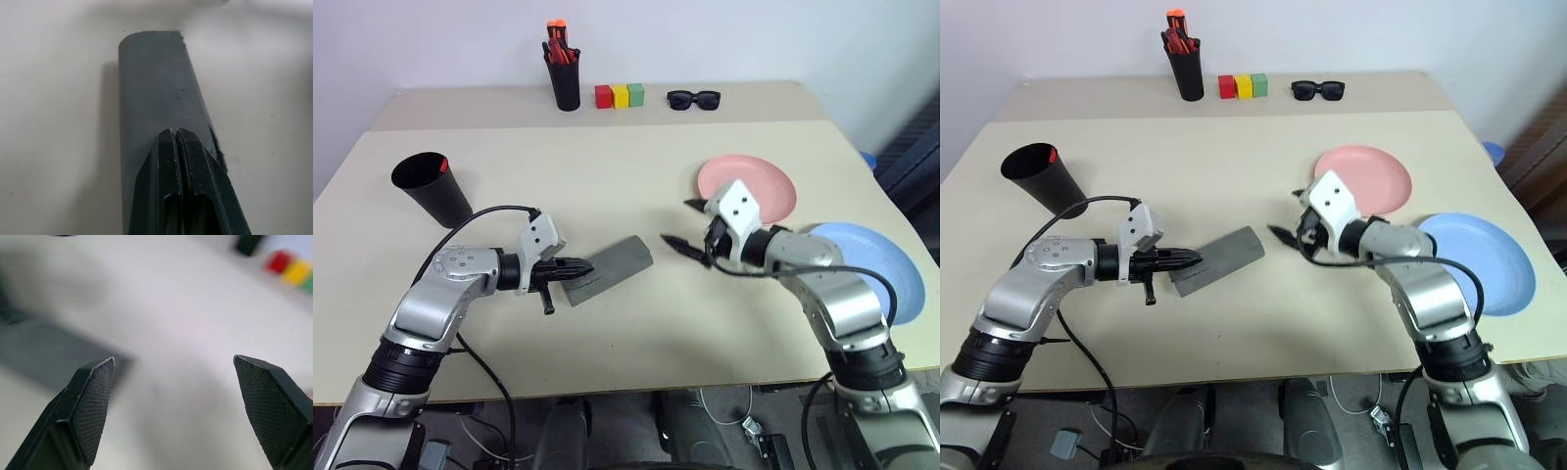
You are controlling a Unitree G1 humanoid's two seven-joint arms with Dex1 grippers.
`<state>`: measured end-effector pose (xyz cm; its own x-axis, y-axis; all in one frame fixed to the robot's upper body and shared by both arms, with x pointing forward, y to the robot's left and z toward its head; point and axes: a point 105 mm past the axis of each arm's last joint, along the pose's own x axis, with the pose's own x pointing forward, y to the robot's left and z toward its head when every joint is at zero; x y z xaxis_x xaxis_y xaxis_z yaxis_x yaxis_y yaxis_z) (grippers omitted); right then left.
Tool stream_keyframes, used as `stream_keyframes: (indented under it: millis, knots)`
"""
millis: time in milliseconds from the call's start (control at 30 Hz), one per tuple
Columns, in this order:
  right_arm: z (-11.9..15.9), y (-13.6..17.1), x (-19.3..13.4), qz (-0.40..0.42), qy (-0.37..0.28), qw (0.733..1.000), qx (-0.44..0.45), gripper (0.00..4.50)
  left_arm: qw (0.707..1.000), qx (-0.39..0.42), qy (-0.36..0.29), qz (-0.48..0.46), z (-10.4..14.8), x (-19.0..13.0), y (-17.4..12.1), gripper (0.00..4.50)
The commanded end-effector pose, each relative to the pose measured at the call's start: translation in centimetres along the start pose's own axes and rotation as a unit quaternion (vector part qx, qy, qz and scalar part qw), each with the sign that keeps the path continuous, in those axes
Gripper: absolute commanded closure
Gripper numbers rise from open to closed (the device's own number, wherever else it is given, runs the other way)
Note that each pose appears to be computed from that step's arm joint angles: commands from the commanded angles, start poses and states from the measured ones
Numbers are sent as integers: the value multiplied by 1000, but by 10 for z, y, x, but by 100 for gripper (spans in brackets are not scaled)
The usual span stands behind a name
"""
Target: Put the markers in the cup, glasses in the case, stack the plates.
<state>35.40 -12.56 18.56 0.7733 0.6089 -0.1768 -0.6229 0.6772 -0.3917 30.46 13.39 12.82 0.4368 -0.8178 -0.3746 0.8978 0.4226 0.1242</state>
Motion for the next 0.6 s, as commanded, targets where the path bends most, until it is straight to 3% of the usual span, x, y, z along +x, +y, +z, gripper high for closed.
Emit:
stream_keyframes:
  millis: [33, 133, 333, 433, 600]
  knots:
    - [-17, -37, 4, -77, 69, 994, -45, 52, 993, 4, -83, 88, 28, -20, 29, 446]
    - [-37, -56, 11, -106, 122, 984, -78, 52, 984, 5, -130, 125, 48, -36, 38, 446]
    - [-66, -62, 23, -101, 171, 975, -99, 52, 988, 28, -93, 123, 38, -42, 22, 446]
    - [-75, -69, 22, -115, 190, 969, -108, 135, 987, 25, -92, 131, 34, -41, 16, 450]
    - [-69, -74, 17, -124, 183, 968, -116, 385, 978, 31, -146, 145, 57, -31, 5, 450]
